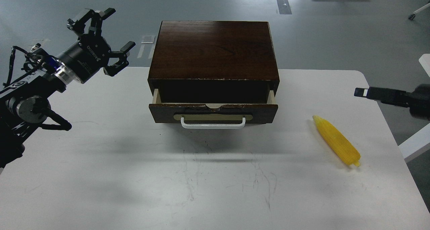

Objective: Put corn in drawer with both arms
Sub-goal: 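Lower the right gripper onto the yellow corn and grasp it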

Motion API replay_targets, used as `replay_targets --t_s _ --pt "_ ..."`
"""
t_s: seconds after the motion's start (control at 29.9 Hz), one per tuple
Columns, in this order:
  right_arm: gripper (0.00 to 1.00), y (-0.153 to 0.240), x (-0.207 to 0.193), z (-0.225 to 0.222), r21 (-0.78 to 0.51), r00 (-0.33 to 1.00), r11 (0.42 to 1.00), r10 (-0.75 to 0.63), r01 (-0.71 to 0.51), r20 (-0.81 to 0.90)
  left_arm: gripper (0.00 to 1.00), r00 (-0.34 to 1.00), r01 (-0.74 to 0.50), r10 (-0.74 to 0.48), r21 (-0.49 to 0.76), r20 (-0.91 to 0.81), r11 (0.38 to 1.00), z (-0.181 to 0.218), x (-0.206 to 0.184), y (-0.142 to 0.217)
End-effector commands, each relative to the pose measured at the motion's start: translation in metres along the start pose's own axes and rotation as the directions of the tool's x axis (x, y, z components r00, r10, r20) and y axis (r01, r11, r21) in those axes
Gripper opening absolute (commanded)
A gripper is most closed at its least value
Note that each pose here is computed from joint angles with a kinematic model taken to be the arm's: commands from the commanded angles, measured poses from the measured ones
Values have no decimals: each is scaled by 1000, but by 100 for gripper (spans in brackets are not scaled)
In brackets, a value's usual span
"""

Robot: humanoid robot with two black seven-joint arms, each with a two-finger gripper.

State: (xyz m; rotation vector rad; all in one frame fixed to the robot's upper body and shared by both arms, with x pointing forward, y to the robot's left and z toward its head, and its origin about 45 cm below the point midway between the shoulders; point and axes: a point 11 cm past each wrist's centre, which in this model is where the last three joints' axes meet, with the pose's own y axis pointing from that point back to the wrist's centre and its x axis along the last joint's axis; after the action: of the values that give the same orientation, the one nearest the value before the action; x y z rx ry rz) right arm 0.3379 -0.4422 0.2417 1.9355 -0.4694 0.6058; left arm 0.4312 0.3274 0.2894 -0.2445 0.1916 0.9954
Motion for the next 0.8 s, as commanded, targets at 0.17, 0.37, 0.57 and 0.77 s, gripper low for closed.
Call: replay_targets --t_s 0.17,0.37,0.57,0.77 --pt "100 -29 -35 4 -68 976 985 -169 160 -141 98 1000 -3 3 3 2 1000 0 1 1" --pt "100 -48 -43 2 -63 969 979 -201 194 -145 98 1000 -2 2 2 1 1000 0 1 1" --pt "100 -62 -45 3 -82 959 971 -236 226 -158 98 1000 -5 5 5 -2 1000 -3 1 3" --pt "100 -80 -47 1 -81 958 968 -246 236 -150 98 1000 -9 9 11 -4 1000 -6 2 5"
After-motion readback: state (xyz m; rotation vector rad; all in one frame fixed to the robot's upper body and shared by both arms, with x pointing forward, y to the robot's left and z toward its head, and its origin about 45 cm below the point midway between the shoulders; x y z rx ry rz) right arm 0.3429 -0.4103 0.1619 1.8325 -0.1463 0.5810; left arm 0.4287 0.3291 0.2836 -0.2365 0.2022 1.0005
